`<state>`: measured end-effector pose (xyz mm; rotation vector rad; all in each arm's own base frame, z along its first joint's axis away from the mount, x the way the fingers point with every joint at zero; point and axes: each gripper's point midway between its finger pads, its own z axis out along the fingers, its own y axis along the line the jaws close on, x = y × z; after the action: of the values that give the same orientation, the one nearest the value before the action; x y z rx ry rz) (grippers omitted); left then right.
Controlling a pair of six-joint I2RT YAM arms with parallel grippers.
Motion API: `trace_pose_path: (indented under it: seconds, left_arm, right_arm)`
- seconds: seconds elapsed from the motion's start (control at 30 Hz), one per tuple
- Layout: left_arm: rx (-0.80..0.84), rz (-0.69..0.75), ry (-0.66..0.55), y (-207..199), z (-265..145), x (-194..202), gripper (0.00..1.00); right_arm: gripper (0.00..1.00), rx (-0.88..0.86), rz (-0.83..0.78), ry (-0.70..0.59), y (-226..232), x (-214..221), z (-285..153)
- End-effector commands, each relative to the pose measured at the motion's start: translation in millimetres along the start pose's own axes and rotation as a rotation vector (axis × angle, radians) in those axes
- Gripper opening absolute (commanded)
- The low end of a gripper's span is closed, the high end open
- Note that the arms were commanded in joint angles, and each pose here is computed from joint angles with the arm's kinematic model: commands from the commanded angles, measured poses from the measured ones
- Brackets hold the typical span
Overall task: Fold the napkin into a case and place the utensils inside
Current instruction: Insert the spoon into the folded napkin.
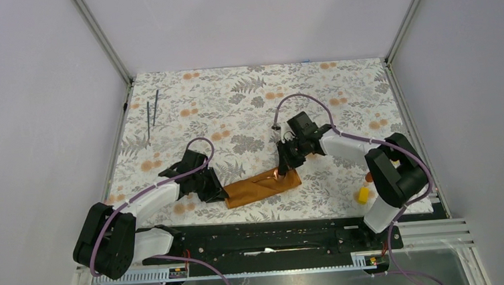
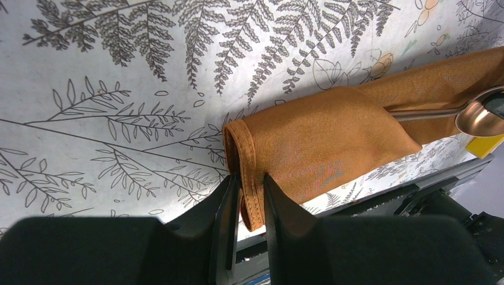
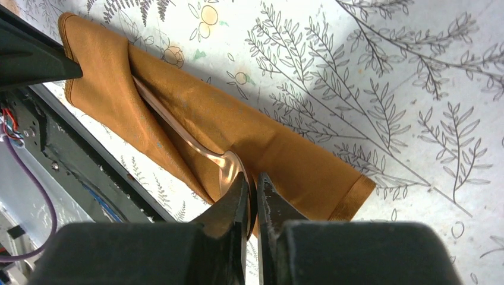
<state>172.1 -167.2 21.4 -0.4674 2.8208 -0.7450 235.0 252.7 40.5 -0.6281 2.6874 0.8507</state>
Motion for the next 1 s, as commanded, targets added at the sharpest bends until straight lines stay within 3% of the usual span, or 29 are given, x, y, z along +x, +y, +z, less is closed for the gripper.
trace_pose_path:
  seconds: [0.0,0.13,0.3,0.47,0.7,0.77,0.8,0.87,0.97]
  left_arm:
    - [-0.025,0.001,-0.035,4.9,4.8,-6.3,0.26]
    - [-0.024,0.004,-0.038,4.2,4.4,-7.3,0.26]
    - [-0.018,0.004,-0.043,2.7,3.2,-7.9,0.27]
    - [-0.005,0.001,-0.086,-3.4,-8.3,-13.9,0.36]
    - [0.035,0.006,-0.250,-28.1,-58.4,-37.1,0.61]
    - [0.029,0.014,-0.329,-36.9,-78.7,-53.7,0.76]
    - [0.016,0.025,-0.376,-40.6,-88.3,-65.5,0.86]
    - [-0.076,0.042,-0.458,-34.9,-102.4,-94.2,0.98]
    - [-0.236,0.065,-0.558,-14.9,-116.3,-151.7,0.99]
  right_arm:
    - [0.06,-0.009,-0.103,0.045,-0.8,1.3,4.0]
    - [0.13,-0.002,-0.089,0.047,-3.3,0.2,8.4]
    - [0.32,0.036,-0.075,0.014,-6.4,-6.3,4.9]
    - [0.42,0.080,-0.077,-0.045,-4.0,-24.9,-9.3]
    - [0.52,0.182,-0.100,-0.139,7.1,-55.7,-61.6]
    - [0.62,0.237,-0.109,-0.186,5.4,-62.9,-79.1]
    - [0.75,0.257,-0.111,-0.222,5.5,-65.9,-88.4]
    - [0.78,0.243,-0.139,-0.248,8.8,-65.0,-93.5]
    - [0.83,0.217,-0.127,-0.283,11.8,-61.2,-92.7]
